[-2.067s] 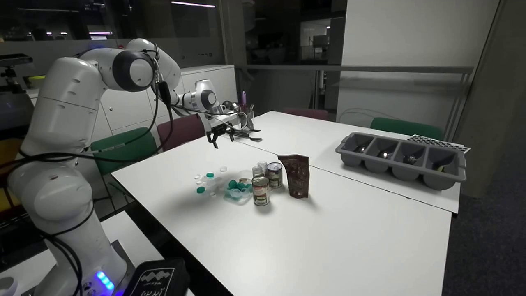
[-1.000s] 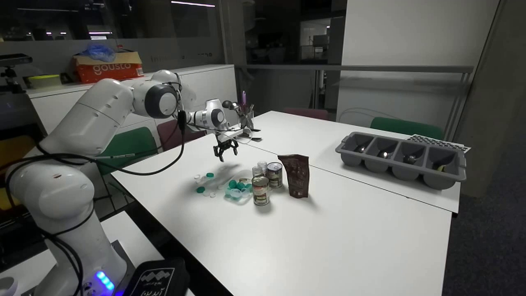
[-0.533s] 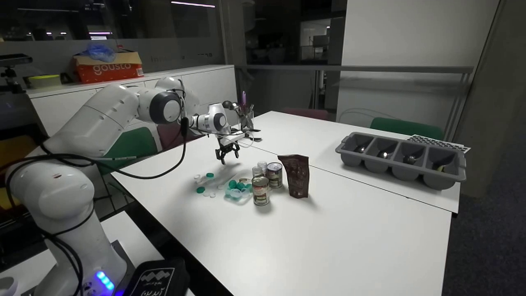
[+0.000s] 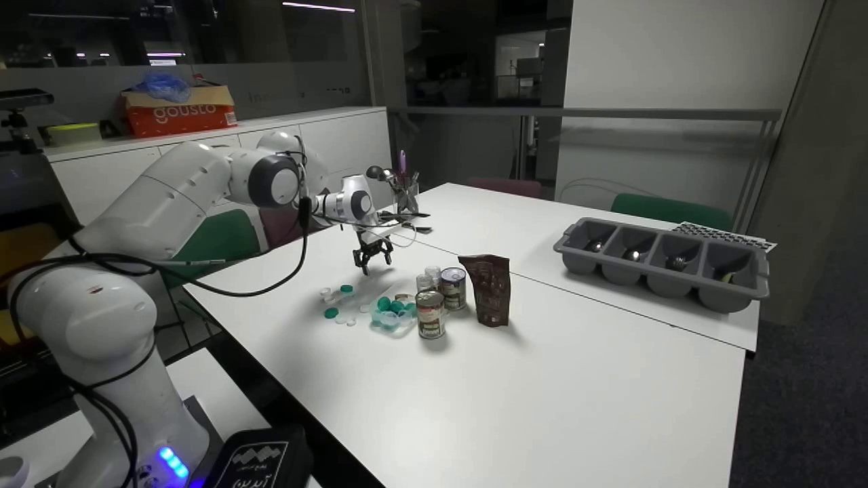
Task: Put one white cap in the transparent bowl
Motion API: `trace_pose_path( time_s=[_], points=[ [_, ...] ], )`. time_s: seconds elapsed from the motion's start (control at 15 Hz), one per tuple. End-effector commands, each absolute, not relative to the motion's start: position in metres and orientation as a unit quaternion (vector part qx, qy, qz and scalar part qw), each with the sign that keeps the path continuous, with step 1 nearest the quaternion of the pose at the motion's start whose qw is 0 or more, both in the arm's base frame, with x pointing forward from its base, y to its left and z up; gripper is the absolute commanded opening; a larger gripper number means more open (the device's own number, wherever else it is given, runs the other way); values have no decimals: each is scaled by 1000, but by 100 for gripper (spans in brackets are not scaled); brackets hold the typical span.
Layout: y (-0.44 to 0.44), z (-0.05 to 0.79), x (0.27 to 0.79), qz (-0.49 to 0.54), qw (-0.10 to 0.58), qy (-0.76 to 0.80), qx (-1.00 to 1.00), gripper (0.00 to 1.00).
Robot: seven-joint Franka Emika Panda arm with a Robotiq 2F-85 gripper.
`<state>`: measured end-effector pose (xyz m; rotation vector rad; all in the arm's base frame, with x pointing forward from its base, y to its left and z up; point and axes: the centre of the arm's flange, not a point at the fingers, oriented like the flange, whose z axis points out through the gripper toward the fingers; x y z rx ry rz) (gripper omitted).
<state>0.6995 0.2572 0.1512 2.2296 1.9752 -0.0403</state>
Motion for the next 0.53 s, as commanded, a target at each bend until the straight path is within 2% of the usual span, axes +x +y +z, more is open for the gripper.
trace_pose_path(
  time_s=[0.0,0.07,0.27,0.47],
  points=[
    [260,158,697,-16,93,666,740,100],
    [260,159,696,-15,93,666,740,78],
    [261,159,694,-17,95,666,740,60],
    [259,159,695,-17,96,665,741,36]
  ],
)
